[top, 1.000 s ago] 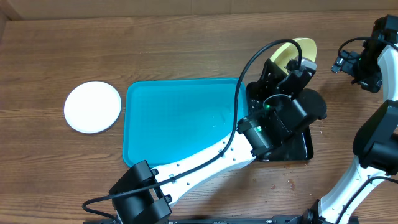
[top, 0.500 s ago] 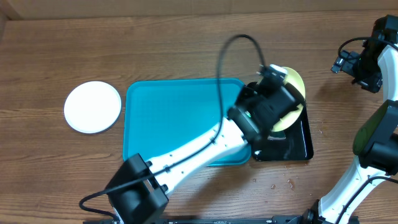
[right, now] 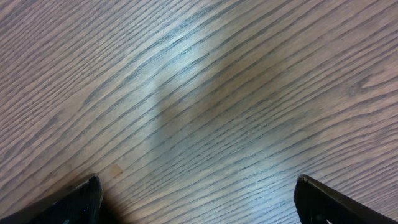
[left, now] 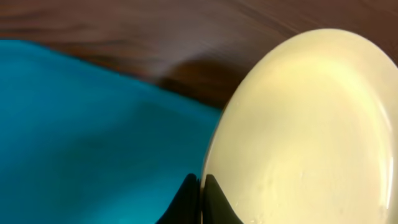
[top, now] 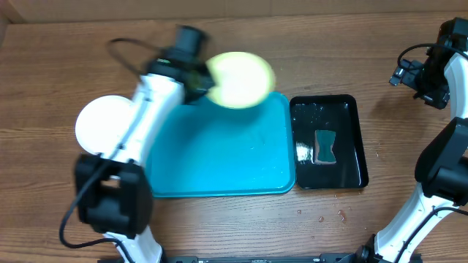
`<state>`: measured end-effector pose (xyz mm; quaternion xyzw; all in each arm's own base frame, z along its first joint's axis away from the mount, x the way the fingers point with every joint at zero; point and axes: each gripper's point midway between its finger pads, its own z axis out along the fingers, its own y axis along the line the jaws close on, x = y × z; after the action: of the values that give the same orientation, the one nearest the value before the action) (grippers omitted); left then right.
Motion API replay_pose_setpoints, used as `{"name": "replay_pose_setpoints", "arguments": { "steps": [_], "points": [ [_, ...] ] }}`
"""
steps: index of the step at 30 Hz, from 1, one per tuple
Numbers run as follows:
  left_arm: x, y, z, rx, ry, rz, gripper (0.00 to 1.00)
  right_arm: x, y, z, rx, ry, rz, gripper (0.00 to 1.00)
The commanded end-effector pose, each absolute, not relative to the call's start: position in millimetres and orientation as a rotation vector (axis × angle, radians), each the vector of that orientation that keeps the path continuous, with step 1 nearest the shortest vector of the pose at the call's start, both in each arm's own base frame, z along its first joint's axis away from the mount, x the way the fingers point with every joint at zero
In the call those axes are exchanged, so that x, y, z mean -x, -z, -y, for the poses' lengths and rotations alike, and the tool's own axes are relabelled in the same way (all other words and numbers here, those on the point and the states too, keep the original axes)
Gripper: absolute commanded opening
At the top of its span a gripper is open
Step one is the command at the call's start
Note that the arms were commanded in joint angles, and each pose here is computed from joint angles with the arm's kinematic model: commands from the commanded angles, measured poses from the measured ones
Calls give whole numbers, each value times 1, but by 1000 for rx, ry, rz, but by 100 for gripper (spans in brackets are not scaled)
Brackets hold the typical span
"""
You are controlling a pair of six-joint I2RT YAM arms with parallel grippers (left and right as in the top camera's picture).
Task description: Clean dirty plates on tray and stack at the side
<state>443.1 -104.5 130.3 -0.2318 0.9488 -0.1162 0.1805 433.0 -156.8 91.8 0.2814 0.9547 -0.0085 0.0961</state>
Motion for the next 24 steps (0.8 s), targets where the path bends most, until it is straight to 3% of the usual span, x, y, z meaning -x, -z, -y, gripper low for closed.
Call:
{"name": "replay_pose_setpoints", "arguments": {
  "steps": [1,7,12,16,24],
  "points": [
    [-435,-134,31,906,361,-2676,4,-438,-111,159,-824,28,-2778,100],
    [-390,-122,-94,1176,75,-2683,4,-438,-111,159,-824,28,-2778,100],
    [-346,-120,-164,1382,-159,-2650,4,-438,-111,159,-824,28,-2778,100],
    [-325,-122,-201,1482,-292,-2589,4,-438,-111,159,-824,28,-2778,100],
    [-323,-122,-219,1528,-296,-2527,4,-438,-111,159,-824,28,-2778,100]
  ]
}}
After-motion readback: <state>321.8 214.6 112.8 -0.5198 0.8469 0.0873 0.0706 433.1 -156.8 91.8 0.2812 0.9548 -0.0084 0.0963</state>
